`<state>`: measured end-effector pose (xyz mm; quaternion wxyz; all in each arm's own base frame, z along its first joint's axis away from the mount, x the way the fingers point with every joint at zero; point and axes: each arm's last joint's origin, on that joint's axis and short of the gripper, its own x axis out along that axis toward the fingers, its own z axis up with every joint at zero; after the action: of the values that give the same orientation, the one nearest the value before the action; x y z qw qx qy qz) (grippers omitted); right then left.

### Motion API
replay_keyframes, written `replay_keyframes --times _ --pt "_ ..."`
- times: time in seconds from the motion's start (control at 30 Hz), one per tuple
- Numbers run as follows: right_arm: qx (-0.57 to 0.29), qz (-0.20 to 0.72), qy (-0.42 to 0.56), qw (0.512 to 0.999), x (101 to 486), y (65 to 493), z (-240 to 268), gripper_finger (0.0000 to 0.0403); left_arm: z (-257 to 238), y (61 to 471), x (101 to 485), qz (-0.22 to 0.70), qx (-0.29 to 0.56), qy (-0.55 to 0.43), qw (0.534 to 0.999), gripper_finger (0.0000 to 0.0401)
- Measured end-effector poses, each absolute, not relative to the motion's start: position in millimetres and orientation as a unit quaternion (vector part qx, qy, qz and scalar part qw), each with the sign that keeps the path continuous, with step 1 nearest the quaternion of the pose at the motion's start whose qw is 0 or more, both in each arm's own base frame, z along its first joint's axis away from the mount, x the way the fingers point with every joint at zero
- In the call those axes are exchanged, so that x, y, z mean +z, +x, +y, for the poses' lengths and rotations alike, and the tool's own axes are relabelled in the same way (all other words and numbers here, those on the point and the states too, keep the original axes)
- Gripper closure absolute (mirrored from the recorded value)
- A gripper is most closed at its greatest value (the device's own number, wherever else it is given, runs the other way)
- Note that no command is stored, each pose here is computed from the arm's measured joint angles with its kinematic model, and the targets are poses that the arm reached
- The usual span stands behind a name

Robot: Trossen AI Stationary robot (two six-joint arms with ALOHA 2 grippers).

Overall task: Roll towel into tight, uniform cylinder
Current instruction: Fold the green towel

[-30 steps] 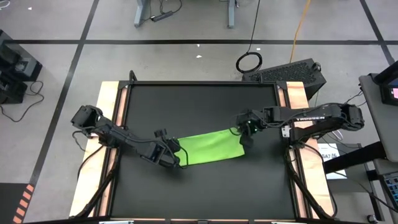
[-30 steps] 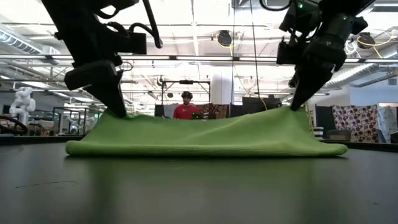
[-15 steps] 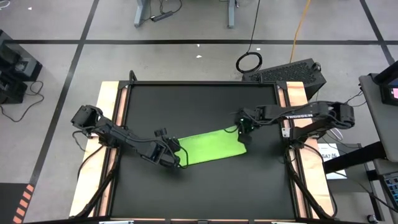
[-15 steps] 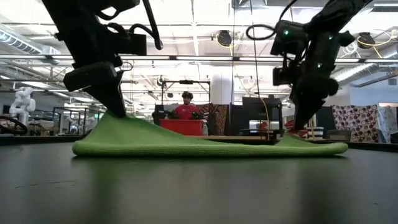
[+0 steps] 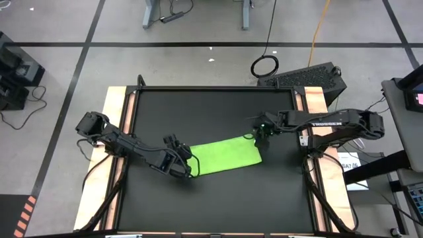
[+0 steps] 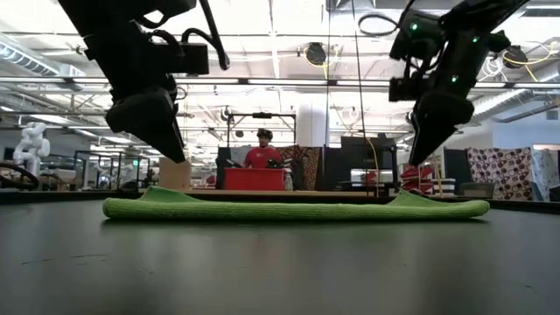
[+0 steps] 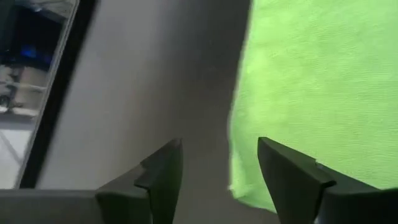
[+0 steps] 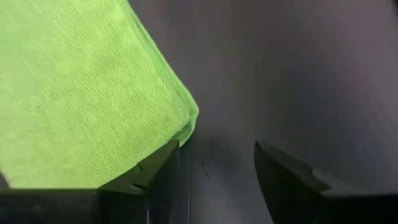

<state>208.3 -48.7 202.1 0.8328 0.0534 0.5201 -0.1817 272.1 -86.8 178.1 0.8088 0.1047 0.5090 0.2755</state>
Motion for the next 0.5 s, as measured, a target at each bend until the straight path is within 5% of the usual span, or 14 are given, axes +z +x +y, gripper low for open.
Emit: replay_keyframes --times 0.23,0.5 --pt "-0.088 0.470 0.062 0.876 216 212 -30 0.0222 -98 287 179 0.513 0.144 0.084 0.842 0.0187" --pt "0.010 0.428 0.031 0.903 215 231 13 0.0238 -91 293 167 0.542 0.117 0.098 0.827 0.0187"
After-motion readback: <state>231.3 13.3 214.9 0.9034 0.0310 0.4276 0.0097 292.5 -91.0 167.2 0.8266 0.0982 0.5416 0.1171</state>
